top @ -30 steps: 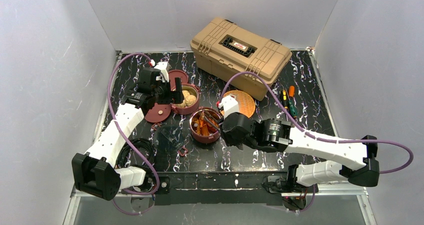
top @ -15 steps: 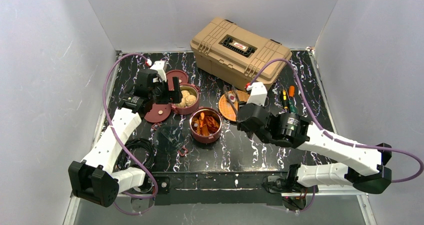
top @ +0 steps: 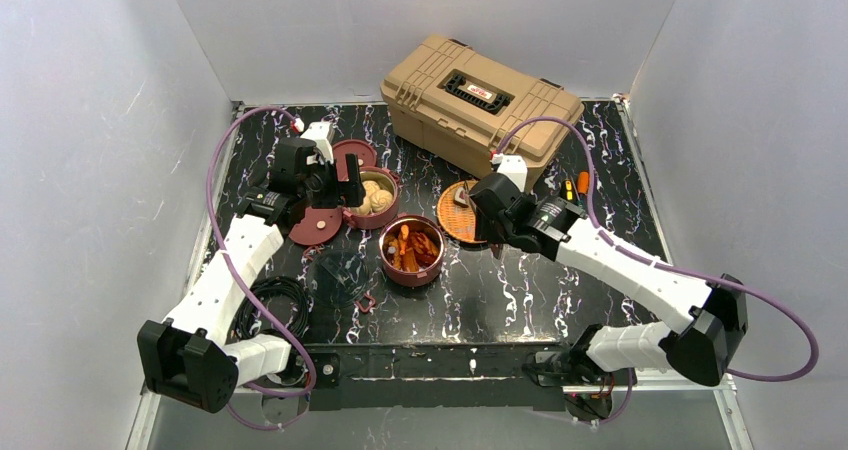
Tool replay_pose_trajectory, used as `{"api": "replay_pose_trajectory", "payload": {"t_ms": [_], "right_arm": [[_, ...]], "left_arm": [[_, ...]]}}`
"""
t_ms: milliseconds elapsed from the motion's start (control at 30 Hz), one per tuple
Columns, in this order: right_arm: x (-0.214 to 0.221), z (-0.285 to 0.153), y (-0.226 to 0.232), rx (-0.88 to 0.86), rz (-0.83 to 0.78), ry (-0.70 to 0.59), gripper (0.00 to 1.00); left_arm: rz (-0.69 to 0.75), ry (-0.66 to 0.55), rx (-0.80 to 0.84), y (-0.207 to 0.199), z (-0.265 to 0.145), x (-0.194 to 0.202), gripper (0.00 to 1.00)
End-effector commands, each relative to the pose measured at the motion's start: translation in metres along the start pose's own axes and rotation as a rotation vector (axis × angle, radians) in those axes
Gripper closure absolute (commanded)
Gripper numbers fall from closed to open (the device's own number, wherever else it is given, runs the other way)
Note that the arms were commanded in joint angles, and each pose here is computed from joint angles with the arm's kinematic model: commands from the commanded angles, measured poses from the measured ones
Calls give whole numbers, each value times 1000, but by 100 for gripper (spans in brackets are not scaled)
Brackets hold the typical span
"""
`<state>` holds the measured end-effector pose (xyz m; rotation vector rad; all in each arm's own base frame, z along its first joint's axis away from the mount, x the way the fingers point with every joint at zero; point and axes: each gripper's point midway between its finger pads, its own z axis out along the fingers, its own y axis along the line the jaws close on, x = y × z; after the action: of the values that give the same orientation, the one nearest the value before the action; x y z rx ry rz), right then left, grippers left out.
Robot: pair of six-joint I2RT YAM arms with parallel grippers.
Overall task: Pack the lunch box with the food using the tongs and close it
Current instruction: Pick up the fake food from the plate.
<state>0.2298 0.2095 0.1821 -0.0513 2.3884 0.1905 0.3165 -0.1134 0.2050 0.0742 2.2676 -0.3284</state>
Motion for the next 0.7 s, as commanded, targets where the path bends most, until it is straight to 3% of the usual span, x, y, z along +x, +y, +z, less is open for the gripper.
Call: {"api": "replay_pose_trajectory", "payload": {"t_ms": [0, 667], "right_arm": [[-10, 16, 10, -41, 23, -20, 51], [-3, 38, 12, -7, 15, 15, 47]], "left_arm": [[-1, 0, 1, 0, -1, -2, 1], [-1, 23, 13, -2, 3, 1, 1]]}}
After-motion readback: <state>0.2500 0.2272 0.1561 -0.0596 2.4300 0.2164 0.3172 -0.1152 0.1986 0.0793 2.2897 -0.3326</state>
